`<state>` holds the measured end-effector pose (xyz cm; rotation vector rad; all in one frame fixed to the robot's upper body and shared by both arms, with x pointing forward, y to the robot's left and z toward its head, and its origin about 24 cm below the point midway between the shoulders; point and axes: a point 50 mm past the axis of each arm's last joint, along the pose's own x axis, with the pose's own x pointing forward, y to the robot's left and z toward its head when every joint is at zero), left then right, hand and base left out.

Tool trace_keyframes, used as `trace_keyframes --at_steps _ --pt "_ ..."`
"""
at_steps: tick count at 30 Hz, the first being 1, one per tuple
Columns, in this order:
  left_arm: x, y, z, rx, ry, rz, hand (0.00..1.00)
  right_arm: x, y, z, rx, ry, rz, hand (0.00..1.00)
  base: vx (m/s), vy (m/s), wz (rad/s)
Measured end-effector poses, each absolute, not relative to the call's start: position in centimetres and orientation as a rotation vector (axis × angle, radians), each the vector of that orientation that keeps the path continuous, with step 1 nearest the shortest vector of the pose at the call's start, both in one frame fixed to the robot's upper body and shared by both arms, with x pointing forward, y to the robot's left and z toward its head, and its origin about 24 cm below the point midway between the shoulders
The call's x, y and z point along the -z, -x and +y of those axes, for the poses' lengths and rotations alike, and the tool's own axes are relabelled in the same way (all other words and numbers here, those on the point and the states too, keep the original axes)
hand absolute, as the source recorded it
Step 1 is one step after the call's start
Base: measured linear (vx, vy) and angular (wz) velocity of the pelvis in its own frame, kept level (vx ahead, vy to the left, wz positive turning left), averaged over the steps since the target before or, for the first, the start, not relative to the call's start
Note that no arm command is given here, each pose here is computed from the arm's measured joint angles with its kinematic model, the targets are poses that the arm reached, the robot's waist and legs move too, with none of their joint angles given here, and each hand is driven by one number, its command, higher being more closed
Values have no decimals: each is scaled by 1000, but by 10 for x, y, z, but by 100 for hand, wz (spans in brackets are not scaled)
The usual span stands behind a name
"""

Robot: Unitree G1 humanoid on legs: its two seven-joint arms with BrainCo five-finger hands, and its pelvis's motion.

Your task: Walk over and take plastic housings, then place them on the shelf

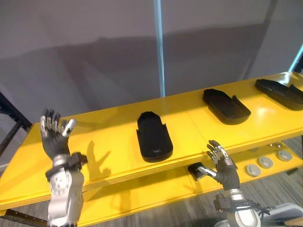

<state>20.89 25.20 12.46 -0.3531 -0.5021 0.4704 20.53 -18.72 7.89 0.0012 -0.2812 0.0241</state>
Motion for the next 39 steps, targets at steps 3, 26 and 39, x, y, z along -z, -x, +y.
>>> trace_keyframes --at_steps 3,26,39 --pt "-110 -185 247 -480 375 -465 0 -78 -204 -191 10 -9 -282 0 -4 -13 19" --pt "-75 -179 201 -246 484 -320 0 -74 -207 -135 -238 -185 -274 100 -6 6 6" --pt "-74 -193 188 -248 526 -318 0 -79 -237 -97 -330 -133 -282 100 0 20 4"
